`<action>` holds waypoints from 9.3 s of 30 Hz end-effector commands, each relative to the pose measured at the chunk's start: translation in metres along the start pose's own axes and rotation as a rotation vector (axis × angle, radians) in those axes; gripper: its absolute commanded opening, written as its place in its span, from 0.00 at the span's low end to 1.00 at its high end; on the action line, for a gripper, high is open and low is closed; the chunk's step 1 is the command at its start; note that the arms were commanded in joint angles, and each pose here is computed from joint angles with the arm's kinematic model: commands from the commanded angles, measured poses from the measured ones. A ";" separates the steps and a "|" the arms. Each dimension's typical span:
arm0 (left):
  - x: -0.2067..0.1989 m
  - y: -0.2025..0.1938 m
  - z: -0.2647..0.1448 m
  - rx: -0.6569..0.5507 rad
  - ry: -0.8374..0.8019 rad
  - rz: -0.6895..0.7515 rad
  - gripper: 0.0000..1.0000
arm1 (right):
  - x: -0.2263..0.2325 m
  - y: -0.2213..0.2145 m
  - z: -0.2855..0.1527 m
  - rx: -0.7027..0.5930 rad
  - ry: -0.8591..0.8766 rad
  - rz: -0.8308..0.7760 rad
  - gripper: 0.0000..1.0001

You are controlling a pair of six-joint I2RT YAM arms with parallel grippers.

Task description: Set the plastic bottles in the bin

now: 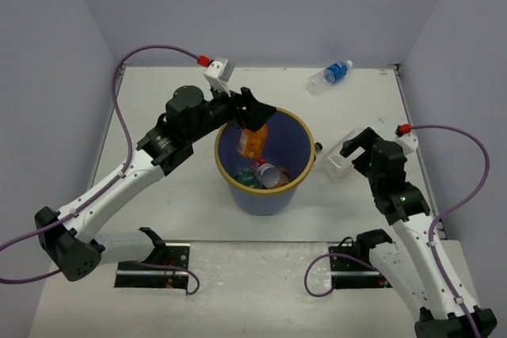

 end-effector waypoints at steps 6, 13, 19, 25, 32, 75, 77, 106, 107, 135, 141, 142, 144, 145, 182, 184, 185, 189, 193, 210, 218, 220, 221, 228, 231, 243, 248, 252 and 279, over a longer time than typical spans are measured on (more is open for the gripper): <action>-0.047 0.049 -0.033 -0.122 -0.154 0.086 1.00 | -0.002 0.001 -0.001 -0.007 -0.001 0.032 0.99; -0.036 0.079 -0.050 -0.215 -0.025 0.140 1.00 | -0.002 0.006 -0.006 -0.030 0.014 0.024 0.99; 0.058 0.112 -0.090 -0.352 0.651 0.148 1.00 | -0.006 0.003 -0.001 -0.019 -0.010 0.017 0.99; 0.127 0.097 -0.146 -0.420 0.966 0.103 1.00 | -0.007 -0.002 0.008 0.020 -0.035 -0.004 0.99; 0.192 0.031 -0.177 -0.358 1.114 -0.046 1.00 | -0.014 -0.003 0.022 0.049 -0.105 -0.025 0.99; 0.198 -0.011 -0.215 -0.441 1.134 -0.117 1.00 | -0.036 -0.026 0.119 0.278 -0.352 -0.072 0.43; 0.198 -0.011 -0.213 -0.434 1.132 -0.115 1.00 | -0.027 -0.010 0.106 0.221 -0.288 -0.091 0.39; 0.200 -0.017 -0.200 -0.375 1.097 -0.096 1.00 | 0.256 0.004 -0.147 0.053 1.261 -0.540 0.75; 0.200 -0.018 -0.199 -0.371 1.099 -0.094 1.00 | 0.257 0.000 -0.146 0.061 1.265 -0.549 0.79; 0.199 -0.021 -0.187 -0.323 1.053 -0.085 1.00 | 0.219 0.111 -0.111 -0.099 0.621 -0.248 0.99; 0.198 -0.021 -0.186 -0.321 1.045 -0.086 1.00 | 0.166 0.101 -0.059 -0.041 0.430 -0.181 0.99; 0.197 -0.021 -0.185 -0.319 1.039 -0.087 1.00 | 0.155 0.097 -0.049 -0.019 0.383 -0.173 0.99; 0.196 -0.021 -0.183 -0.317 1.025 -0.089 1.00 | 0.137 0.087 -0.033 0.027 0.330 -0.155 0.99; 0.196 -0.022 -0.182 -0.313 1.020 -0.089 1.00 | 0.136 0.085 -0.031 0.034 0.324 -0.146 0.99; 0.200 -0.026 -0.176 -0.274 1.027 -0.073 1.00 | 0.055 -0.125 0.115 0.634 0.009 0.051 0.99; 0.200 -0.026 -0.176 -0.277 1.026 -0.074 1.00 | 0.049 -0.137 0.125 0.644 -0.043 0.044 0.99; 0.200 -0.025 -0.177 -0.279 1.025 -0.074 1.00 | 0.045 -0.143 0.129 0.653 -0.068 0.040 0.98; 0.199 -0.025 -0.179 -0.283 1.028 -0.074 1.00 | 0.036 -0.167 0.140 0.688 -0.127 0.016 0.83; 0.199 -0.025 -0.179 -0.286 1.027 -0.075 1.00 | 0.037 -0.168 0.138 0.659 -0.134 -0.017 0.53; 0.197 -0.026 -0.176 -0.278 1.004 -0.079 1.00 | 0.096 0.024 0.025 0.130 0.128 -0.163 0.24; 0.193 -0.027 -0.169 -0.264 0.962 -0.083 1.00 | 0.178 0.083 -0.100 -0.029 0.808 -0.293 0.29; 0.194 -0.028 -0.168 -0.260 0.960 -0.082 1.00 | 0.191 0.080 -0.123 -0.009 0.943 -0.335 0.30; 0.193 -0.027 -0.168 -0.260 0.958 -0.082 1.00 | 0.195 0.079 -0.131 -0.007 0.985 -0.356 0.31; 0.192 -0.029 -0.163 -0.249 0.933 -0.077 1.00 | 0.219 0.051 -0.146 0.053 1.116 -0.498 0.33; 0.192 -0.030 -0.159 -0.236 0.922 -0.078 1.00 | 0.231 0.029 -0.154 0.116 1.183 -0.576 0.36; 0.196 -0.034 -0.155 -0.208 0.936 -0.074 1.00 | 0.231 -0.012 -0.129 0.196 1.103 -0.717 0.76; 0.197 -0.032 -0.156 -0.215 0.943 -0.071 1.00 | 0.234 -0.011 -0.131 0.194 1.119 -0.725 0.99; 0.197 -0.033 -0.154 -0.213 0.935 -0.070 1.00 | 0.234 -0.008 -0.133 0.191 1.117 -0.720 0.99; 0.271 -0.046 -0.124 -0.144 0.770 -0.214 1.00 | 0.202 0.137 -0.051 -0.084 0.607 -0.306 0.99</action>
Point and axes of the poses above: each gripper's point midway between its finger pads, its own z axis out along the fingers, its own x axis along the line the jaws close on, y = z × x, the point moved 2 cm from there along -z, back along the fingers, and after that the axes turned 2 degrees about -z, right-handed, at the moved point
